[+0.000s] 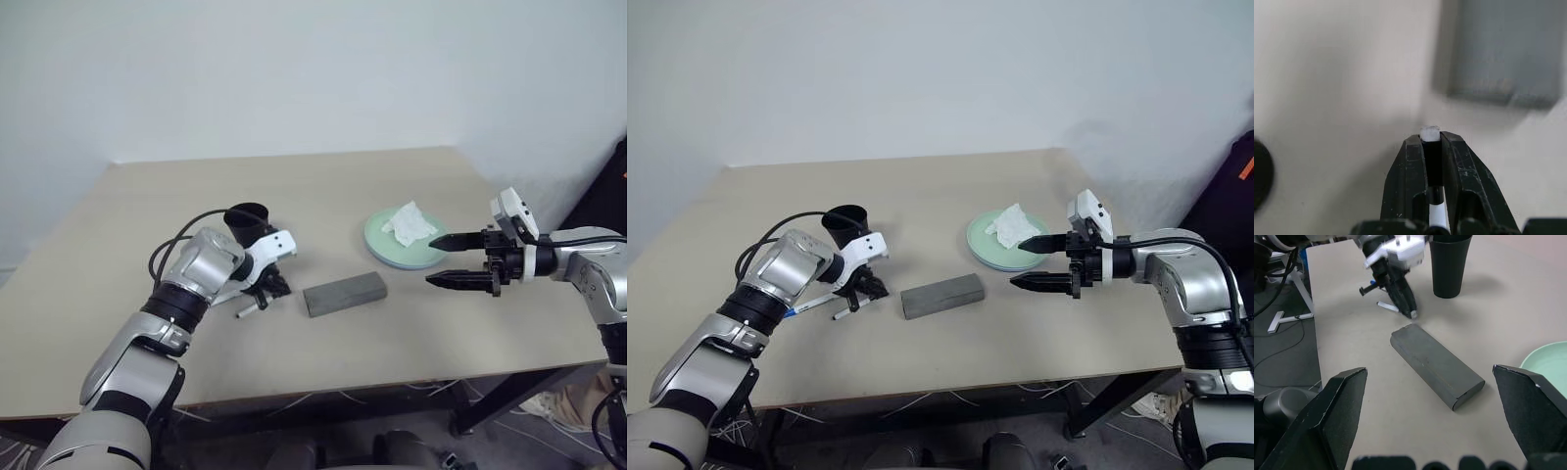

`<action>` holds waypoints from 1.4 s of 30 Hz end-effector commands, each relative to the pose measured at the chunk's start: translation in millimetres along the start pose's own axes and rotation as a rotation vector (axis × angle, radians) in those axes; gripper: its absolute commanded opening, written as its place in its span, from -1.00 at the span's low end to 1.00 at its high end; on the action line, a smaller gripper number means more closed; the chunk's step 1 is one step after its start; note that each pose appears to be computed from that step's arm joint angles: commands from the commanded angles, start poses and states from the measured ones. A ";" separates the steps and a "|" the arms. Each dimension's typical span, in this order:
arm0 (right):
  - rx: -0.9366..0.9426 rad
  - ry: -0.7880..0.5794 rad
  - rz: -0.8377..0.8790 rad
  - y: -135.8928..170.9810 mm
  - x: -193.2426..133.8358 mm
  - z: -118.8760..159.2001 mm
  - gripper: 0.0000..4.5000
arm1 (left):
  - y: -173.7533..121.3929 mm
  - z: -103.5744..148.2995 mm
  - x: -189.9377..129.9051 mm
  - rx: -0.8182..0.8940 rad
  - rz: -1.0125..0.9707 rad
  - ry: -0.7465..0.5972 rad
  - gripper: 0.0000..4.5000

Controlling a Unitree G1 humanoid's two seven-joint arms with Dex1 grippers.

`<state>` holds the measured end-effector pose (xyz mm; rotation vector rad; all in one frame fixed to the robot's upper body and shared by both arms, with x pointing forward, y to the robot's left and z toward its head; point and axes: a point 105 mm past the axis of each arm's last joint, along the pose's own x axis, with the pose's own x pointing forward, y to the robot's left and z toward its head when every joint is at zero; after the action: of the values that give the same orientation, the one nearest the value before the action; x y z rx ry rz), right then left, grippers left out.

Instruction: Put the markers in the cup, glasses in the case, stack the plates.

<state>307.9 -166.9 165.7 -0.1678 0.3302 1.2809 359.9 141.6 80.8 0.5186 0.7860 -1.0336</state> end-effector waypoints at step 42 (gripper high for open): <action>-0.052 -0.078 0.007 -2.0 4.9 24.6 0.99 | 110.3 52.6 -104.3 -0.221 0.736 -1.046 -1.00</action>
<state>314.2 -158.7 170.8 -0.1449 0.2948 1.2882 447.2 212.2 182.6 -0.0134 -0.1761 -0.3834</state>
